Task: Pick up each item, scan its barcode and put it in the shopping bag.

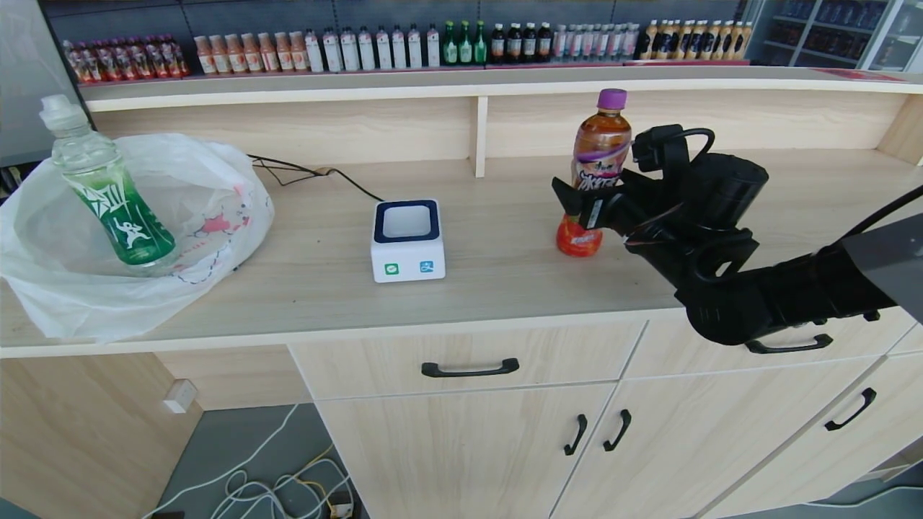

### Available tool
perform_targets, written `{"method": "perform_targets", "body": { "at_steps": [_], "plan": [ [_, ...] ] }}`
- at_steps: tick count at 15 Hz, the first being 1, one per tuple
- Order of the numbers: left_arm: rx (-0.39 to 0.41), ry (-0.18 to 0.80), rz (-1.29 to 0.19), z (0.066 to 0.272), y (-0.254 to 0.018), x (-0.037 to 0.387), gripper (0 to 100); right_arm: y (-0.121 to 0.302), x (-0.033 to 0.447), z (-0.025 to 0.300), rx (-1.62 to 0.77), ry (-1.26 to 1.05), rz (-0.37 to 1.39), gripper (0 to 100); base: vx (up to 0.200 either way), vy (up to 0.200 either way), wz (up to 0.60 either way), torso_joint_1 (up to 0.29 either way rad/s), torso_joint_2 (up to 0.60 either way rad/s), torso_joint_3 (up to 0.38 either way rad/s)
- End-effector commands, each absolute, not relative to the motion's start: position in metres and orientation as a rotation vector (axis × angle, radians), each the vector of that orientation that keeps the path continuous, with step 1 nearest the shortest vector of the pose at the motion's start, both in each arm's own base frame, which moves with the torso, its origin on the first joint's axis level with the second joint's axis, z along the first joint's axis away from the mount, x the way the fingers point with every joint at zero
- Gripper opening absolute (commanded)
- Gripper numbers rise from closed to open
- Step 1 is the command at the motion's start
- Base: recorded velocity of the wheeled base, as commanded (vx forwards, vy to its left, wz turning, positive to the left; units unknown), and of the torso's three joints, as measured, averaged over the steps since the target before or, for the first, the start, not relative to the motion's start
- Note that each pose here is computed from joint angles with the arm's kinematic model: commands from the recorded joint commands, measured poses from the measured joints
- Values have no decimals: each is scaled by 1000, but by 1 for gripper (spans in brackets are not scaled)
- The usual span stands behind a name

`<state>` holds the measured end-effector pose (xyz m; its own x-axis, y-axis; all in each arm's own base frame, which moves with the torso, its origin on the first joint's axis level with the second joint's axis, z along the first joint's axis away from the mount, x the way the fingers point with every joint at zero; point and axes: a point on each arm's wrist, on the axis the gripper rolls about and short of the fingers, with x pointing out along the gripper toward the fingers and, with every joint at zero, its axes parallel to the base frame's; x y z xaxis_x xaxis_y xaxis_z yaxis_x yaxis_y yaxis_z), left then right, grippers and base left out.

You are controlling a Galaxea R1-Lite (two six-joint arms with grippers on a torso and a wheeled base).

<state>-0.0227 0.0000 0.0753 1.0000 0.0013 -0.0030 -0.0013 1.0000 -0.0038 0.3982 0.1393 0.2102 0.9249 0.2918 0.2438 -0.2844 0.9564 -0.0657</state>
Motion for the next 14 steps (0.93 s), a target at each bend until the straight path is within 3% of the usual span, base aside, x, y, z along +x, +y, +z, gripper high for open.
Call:
{"method": "perform_targets", "body": {
  "at_steps": [1, 10, 11, 14],
  "plan": [
    [-5, 3, 2, 75, 0, -23, 100, 141, 402, 209, -31, -259, 308, 100, 0, 0, 0, 0, 0, 0],
    [-5, 3, 2, 75, 0, -23, 100, 142, 403, 216, -27, -279, 307, 100, 0, 0, 0, 0, 0, 0],
    [-5, 3, 2, 75, 0, -23, 100, 141, 403, 216, -29, -277, 305, 0, 0, 0, 0, 0, 0, 0],
    [-5, 3, 2, 75, 0, -23, 100, 140, 400, 220, -27, -285, 305, 0, 0, 0, 0, 0, 0, 0]
  ]
}}
